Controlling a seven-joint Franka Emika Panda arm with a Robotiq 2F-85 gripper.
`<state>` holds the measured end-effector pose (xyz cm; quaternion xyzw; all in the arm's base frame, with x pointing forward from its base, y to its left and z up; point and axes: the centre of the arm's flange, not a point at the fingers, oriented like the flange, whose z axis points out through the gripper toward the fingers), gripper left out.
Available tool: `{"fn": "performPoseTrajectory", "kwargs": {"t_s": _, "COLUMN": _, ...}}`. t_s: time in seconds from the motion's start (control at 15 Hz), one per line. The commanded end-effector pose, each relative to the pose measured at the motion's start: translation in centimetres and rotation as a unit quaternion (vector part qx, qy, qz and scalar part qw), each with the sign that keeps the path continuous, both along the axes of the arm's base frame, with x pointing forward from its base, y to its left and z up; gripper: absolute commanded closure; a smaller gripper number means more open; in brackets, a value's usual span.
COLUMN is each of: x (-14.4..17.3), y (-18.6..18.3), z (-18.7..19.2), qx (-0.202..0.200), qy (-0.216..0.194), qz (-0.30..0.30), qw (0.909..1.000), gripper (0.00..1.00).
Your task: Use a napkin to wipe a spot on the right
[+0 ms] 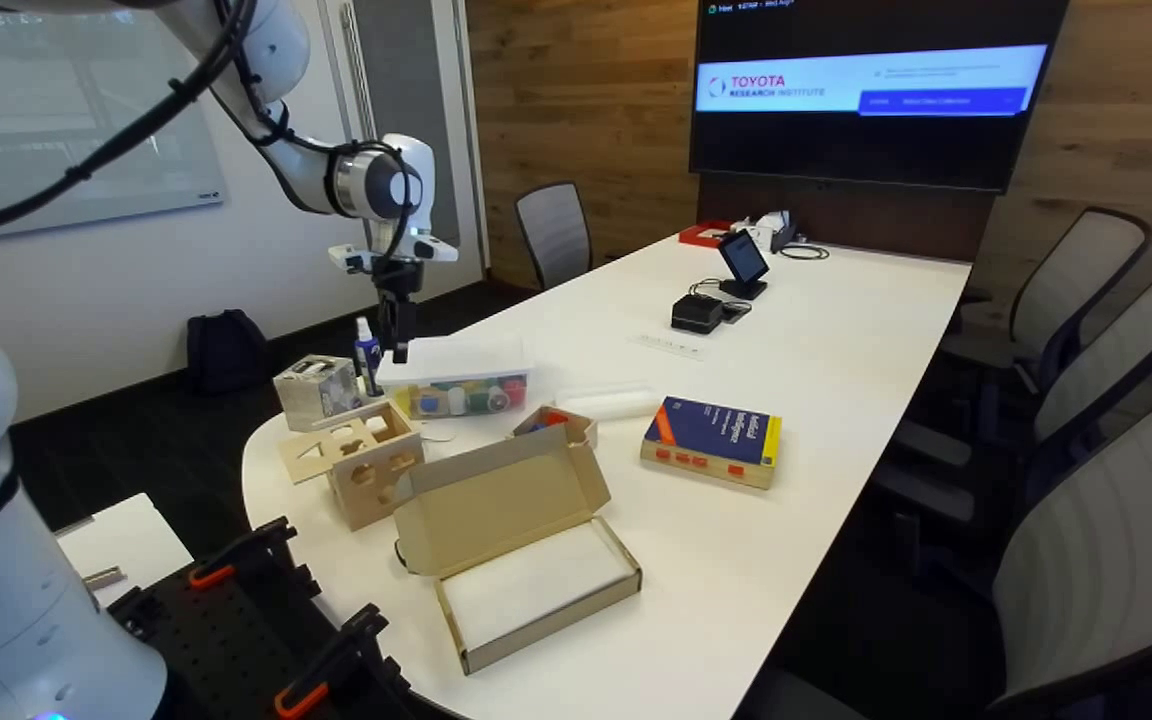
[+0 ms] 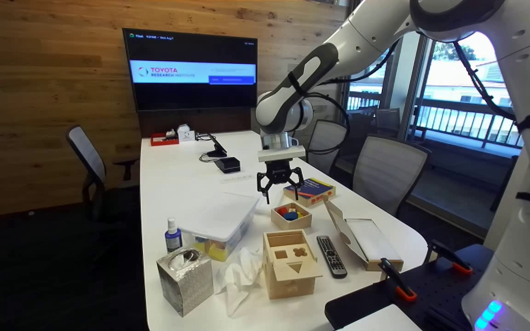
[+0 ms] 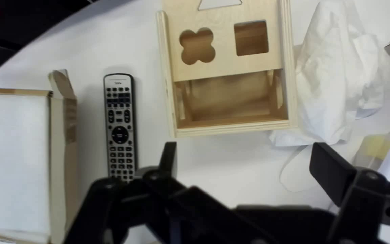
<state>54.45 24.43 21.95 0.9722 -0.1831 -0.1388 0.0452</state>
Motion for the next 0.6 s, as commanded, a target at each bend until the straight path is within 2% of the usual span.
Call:
{"fn": "performPoseTrajectory", "kwargs": {"t_s": 0.0, "x": -1.37, "y": -1.21, "z": 2.41, "qx": -0.037, "qy": 0.015, "qz": -0.032, "qw": 0.9987, "gripper": 0.00}}
{"fn": "performPoseTrajectory", "kwargs": {"t_s": 0.53, "x": -0.80, "y": -2.12, "z": 2.95, "qx": -0.046, "qy": 0.006, "qz": -0.023, "qw": 0.9987, "gripper": 0.00}}
